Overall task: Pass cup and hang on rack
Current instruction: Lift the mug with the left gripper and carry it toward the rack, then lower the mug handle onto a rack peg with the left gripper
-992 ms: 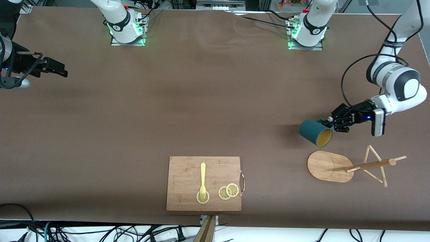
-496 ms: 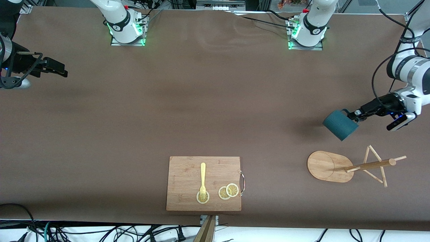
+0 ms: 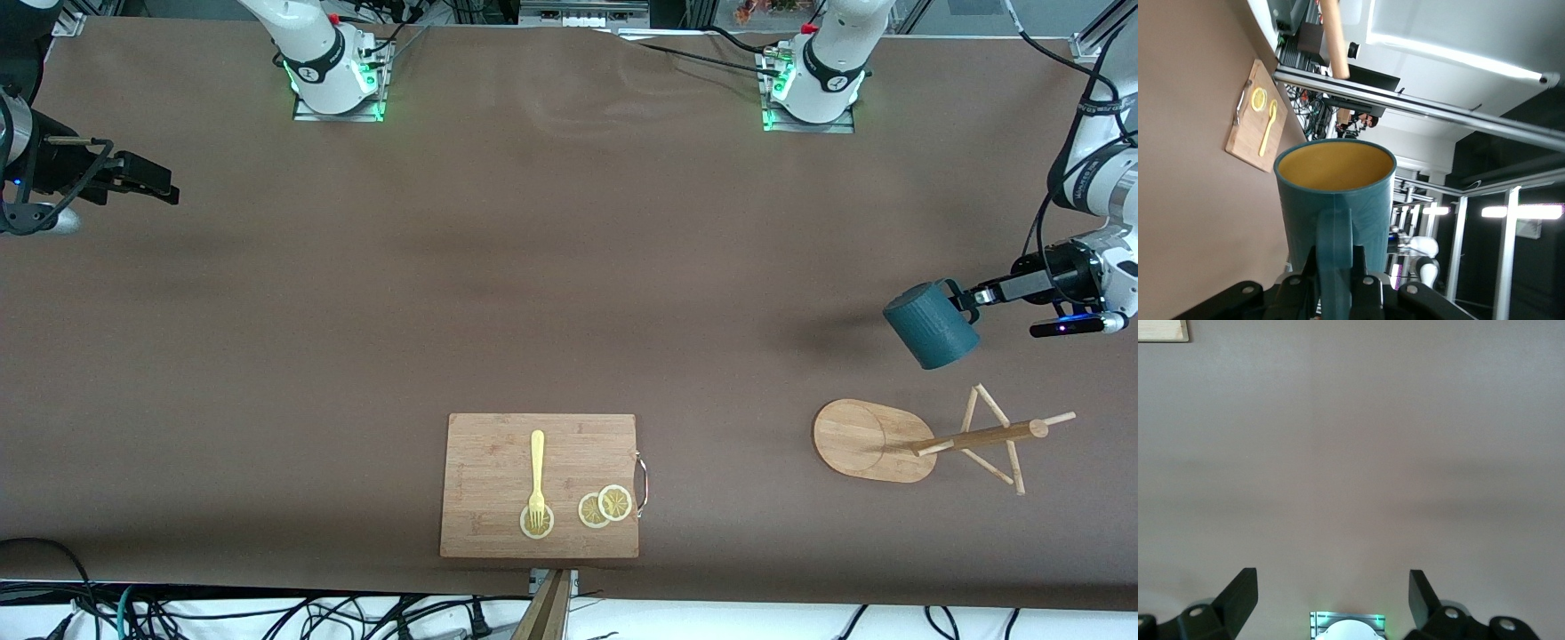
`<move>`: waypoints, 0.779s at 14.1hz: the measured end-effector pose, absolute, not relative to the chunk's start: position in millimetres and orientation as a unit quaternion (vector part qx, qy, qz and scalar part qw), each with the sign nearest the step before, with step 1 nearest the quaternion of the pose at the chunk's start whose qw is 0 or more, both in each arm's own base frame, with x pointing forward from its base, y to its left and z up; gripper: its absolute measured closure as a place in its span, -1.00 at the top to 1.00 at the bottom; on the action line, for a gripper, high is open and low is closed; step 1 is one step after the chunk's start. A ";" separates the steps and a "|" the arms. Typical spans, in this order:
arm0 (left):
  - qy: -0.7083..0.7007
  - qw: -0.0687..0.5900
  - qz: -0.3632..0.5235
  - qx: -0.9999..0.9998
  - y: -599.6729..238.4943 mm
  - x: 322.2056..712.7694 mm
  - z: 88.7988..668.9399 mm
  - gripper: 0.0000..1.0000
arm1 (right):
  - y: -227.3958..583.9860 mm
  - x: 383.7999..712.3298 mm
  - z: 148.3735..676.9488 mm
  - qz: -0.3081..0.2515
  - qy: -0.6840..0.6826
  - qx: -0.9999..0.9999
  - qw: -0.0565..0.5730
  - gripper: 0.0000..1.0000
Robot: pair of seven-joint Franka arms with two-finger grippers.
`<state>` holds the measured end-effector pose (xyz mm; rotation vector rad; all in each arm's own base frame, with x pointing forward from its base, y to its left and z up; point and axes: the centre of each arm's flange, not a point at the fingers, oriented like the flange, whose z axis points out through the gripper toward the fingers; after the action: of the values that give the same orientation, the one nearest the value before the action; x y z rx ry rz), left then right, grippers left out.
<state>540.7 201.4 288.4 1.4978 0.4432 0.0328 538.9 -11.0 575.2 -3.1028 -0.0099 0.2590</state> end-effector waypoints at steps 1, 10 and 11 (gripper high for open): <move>0.210 0.716 0.001 0.666 207.8 544.0 287.1 -0.58 | -11.0 538.9 575.3 0.083 -0.003 -0.996 0.014 1.00; 0.223 0.743 -0.019 0.630 249.5 571.2 265.2 -0.58 | -10.9 538.9 575.2 0.083 -0.003 -0.996 0.014 1.00; 0.221 0.745 -0.017 0.630 253.5 575.1 265.8 -0.58 | -10.8 538.9 575.3 0.083 -0.003 -0.996 0.014 1.00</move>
<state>575.1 253.5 265.8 1.3795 0.4830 -0.0363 538.9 -10.8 575.3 -3.1028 -0.0105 0.2588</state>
